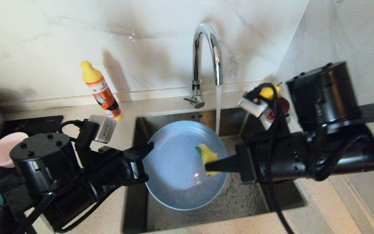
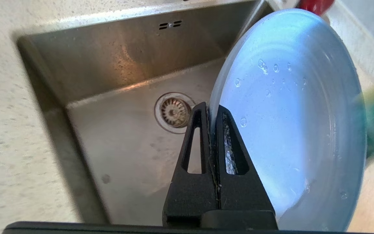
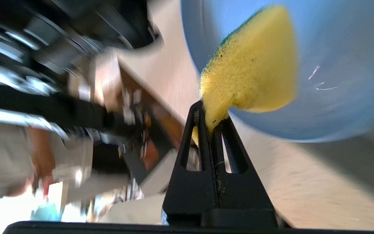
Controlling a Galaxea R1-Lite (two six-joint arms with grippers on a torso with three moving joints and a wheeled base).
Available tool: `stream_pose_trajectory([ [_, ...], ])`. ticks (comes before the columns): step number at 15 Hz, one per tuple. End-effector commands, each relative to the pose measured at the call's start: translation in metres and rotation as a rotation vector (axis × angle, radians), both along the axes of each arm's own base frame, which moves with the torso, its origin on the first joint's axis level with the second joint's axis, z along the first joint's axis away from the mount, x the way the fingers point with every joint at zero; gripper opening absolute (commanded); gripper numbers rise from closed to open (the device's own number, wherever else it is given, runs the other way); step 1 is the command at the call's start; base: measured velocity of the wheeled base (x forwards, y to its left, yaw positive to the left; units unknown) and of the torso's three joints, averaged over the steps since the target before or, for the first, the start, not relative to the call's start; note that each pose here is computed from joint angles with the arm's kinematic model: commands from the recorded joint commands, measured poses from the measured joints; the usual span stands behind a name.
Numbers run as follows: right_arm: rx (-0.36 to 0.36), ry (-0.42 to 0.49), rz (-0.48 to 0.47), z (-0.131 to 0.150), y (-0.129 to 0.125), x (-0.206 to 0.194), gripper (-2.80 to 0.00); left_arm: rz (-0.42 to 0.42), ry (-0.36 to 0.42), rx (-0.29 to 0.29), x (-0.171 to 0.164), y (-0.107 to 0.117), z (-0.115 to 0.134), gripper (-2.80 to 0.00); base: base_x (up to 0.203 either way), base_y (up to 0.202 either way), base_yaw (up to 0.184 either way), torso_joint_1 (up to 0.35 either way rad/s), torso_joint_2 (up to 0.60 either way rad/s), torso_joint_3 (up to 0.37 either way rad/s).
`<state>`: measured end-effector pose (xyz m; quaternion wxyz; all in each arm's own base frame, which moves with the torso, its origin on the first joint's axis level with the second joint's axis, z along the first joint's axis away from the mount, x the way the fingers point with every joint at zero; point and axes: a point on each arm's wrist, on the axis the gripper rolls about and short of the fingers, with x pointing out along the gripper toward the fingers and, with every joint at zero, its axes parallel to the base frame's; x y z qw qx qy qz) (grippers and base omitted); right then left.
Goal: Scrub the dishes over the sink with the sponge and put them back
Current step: Wipe the plate, then rinse the plate
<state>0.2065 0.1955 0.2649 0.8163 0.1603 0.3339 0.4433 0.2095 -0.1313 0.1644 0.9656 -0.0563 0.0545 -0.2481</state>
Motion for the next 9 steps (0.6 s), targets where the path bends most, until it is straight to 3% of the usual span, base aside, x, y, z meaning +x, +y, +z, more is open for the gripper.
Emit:
stream_pose_trajectory([
  [1,0.098,-0.118,-0.105,0.046,-0.054,-0.023,-2.8,0.001,0.036,0.004,0.01,-0.007,-0.008,-2.8,0.0,0.0,0.0,0.0,0.0,0.0],
  [3,0.119,-0.146,-0.201,0.058,-0.09,-0.039,-2.8,0.001,0.074,0.008,0.02,-0.013,-0.017,-2.8,0.0,0.0,0.0,0.0,0.0,0.0],
  [7,0.105,-0.073,-0.364,0.039,-0.144,-0.061,-2.8,0.028,0.141,-0.032,0.054,-0.034,-0.013,-2.8,0.0,0.0,0.0,0.0,0.0,0.0],
  [9,0.107,-0.04,-0.448,0.028,-0.16,-0.068,-2.8,0.045,0.21,-0.058,0.072,-0.045,-0.008,-2.8,0.0,0.0,0.0,0.0,0.0,0.0],
])
